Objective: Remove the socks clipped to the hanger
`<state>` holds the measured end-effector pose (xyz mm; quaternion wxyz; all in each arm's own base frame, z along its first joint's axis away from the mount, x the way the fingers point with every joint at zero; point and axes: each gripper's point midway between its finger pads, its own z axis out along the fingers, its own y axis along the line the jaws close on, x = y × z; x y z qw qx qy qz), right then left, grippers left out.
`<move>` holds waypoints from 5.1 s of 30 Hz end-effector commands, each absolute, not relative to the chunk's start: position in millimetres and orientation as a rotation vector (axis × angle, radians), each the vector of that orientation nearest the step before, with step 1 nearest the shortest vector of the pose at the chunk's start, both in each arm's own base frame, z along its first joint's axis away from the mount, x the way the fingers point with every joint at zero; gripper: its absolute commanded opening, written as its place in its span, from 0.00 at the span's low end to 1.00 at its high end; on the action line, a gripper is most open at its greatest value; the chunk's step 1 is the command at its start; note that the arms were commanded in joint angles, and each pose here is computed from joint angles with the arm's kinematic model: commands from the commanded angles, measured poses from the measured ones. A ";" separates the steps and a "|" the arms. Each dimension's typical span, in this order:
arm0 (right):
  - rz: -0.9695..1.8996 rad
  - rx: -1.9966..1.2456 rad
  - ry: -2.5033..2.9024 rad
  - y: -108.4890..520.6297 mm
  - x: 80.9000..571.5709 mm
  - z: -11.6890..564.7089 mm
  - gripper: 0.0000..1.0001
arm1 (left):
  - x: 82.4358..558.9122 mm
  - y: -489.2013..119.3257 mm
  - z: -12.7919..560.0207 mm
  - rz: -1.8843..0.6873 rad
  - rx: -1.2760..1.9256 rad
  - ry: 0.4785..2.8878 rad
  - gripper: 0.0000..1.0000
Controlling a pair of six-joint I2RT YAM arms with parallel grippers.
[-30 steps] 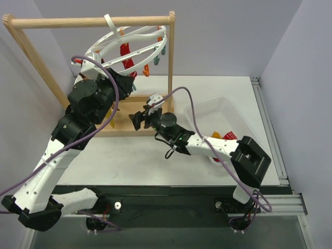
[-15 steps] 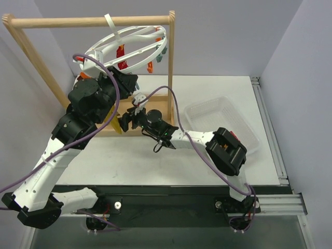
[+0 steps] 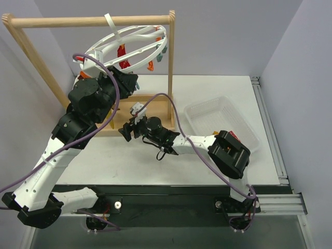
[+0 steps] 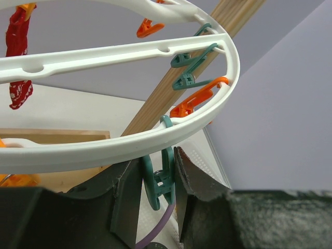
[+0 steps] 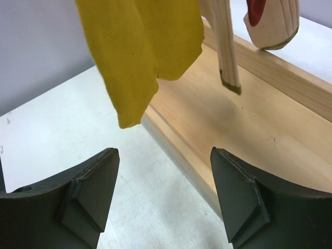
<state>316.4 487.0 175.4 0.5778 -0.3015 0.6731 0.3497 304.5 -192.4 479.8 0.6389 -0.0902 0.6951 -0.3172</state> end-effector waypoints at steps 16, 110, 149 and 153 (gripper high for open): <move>0.868 -0.710 1.445 525.0 321.7 233.6 0.65 | 295.6 -204.4 508.8 -0.814 -0.157 1.514 0.03; 0.781 -0.705 1.444 455.4 244.9 295.7 0.00 | 349.7 -72.7 457.0 -0.332 -0.425 1.617 0.72; 0.742 -0.729 1.433 463.6 231.4 300.2 0.00 | 362.7 -73.3 440.8 -0.349 -0.439 1.522 0.77; 0.744 -0.743 1.439 468.2 230.5 297.1 0.00 | 365.6 -77.3 446.1 -0.371 -0.426 1.502 0.78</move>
